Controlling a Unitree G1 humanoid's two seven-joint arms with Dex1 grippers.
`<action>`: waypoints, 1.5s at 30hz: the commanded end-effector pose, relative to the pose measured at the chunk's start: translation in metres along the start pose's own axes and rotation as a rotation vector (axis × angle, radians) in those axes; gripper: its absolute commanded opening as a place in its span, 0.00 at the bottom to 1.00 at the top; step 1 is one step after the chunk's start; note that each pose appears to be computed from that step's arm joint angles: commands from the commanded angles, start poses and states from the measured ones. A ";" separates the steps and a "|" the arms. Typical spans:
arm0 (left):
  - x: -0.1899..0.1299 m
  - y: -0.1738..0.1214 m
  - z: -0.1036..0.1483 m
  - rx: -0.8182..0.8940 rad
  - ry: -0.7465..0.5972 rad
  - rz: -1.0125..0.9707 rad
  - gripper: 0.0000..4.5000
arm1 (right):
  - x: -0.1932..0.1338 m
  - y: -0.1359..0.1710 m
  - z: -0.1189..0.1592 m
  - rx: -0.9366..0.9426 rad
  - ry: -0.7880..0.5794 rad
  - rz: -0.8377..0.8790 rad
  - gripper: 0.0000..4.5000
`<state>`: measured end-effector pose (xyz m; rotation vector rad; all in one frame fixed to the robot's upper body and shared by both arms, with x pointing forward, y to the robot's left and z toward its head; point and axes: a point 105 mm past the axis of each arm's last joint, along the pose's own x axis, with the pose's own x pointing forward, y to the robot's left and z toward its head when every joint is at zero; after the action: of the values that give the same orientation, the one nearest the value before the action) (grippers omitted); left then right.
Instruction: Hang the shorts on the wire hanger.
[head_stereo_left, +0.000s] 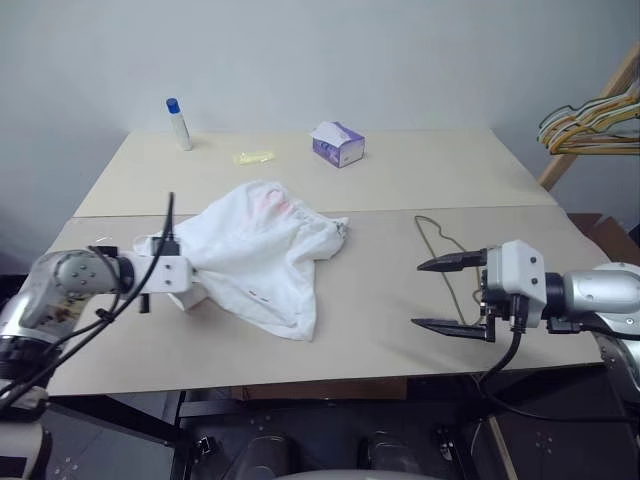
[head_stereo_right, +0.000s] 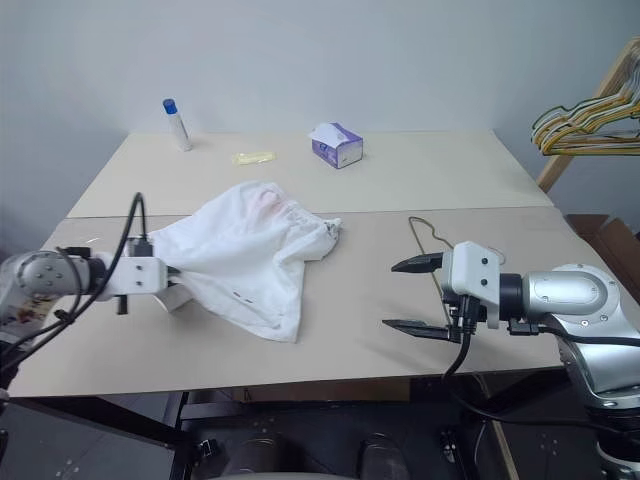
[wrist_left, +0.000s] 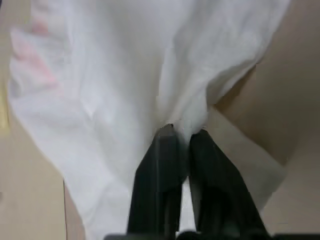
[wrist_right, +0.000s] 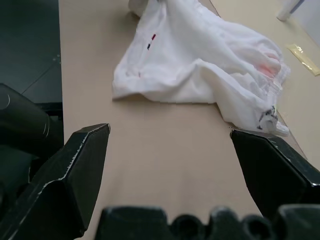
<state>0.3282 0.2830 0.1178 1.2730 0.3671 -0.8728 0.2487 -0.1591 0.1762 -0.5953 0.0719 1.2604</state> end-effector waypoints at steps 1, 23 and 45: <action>-0.022 0.023 -0.004 -0.004 -0.002 0.106 0.42 | 0.001 -0.003 0.009 -0.050 -0.025 0.001 1.00; 0.031 -0.038 0.193 -0.681 -0.273 -0.292 0.99 | 0.009 -0.004 0.009 -0.064 -0.034 -0.032 1.00; 0.073 -0.053 0.185 -0.707 0.110 -0.221 0.58 | 0.014 0.000 0.008 -0.058 -0.056 -0.068 1.00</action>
<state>0.2905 0.0825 0.0775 0.6146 0.8794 -0.7617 0.2516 -0.1466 0.1674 -0.5795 0.0288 1.2163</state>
